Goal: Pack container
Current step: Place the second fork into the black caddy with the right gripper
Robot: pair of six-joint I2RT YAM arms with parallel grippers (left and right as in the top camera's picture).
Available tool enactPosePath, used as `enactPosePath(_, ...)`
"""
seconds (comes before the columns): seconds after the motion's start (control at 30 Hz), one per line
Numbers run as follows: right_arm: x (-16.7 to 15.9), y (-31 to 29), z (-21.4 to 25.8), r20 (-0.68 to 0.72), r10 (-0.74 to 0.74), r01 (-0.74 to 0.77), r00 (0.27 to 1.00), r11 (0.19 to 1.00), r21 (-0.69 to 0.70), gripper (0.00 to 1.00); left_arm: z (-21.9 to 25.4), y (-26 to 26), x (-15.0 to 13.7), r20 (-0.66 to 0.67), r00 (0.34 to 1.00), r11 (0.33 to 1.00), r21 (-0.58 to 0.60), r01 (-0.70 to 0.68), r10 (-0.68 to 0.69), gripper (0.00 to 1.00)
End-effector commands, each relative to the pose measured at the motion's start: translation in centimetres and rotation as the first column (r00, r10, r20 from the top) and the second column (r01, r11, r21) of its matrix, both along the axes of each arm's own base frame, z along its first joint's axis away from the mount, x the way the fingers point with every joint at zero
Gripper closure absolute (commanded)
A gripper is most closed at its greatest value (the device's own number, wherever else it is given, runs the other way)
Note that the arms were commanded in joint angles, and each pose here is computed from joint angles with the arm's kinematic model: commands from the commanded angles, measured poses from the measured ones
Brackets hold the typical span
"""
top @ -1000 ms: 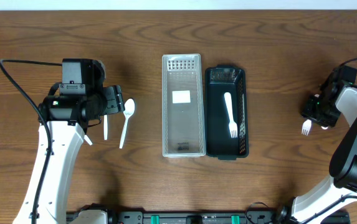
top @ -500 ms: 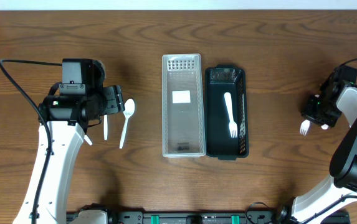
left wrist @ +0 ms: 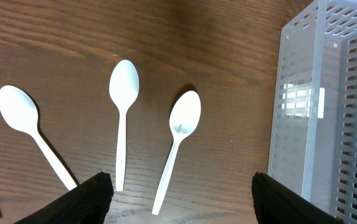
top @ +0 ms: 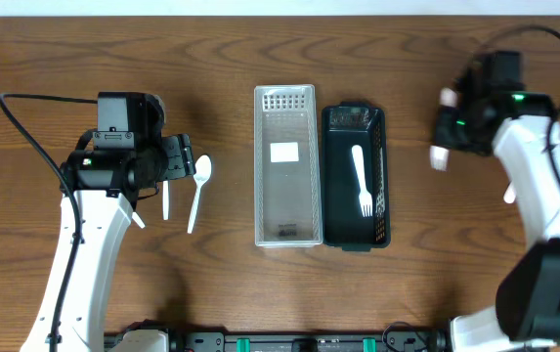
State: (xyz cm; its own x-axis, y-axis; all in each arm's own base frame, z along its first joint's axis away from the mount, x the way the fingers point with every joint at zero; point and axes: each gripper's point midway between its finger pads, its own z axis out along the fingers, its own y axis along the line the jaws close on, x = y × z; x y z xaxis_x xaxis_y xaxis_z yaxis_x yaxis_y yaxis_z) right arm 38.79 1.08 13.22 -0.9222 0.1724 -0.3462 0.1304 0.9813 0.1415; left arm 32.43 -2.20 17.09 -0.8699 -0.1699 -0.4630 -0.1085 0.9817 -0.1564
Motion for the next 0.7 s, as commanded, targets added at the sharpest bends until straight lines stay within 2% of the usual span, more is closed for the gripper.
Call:
enactPosePath(0.0,-0.5,5.1,1.0,0.018,0.072,-0.072,0.997,0.996,0.042,0.98,0.6,0.1,0.3,0.014,1.000,1.000,0.012,0.003,-0.003,0.26)
enactPosePath(0.17,-1.8,11.0,-0.5,-0.027,0.204,-0.203,0.979,0.979,0.030,0.98,0.6,0.1,0.3,0.014,1.000,1.000,0.012,0.003,-0.003,0.26)
enactPosePath(0.43,-3.1,14.1,-6.2,-0.171,0.262,-0.266,0.950,0.964,0.000,0.96,0.6,0.1,0.3,0.014,1.000,1.000,0.012,0.003,-0.003,0.26)
enactPosePath(0.5,-3.1,14.2,-7.1,-0.190,0.263,-0.268,0.946,0.963,-0.002,0.88,0.6,0.1,0.3,0.014,1.000,1.000,0.013,0.003,-0.003,0.26)
enactPosePath(0.57,-2.9,14.3,-7.3,-0.188,0.263,-0.268,0.946,0.963,-0.002,0.74,0.6,0.1,0.3,0.014,1.000,1.000,0.013,0.003,-0.003,0.26)
enactPosePath(0.67,-2.1,14.6,-7.0,-0.151,0.269,-0.272,0.951,0.962,0.001,0.64,0.6,0.1,0.3,0.015,1.000,1.000,0.013,0.003,-0.003,0.26)
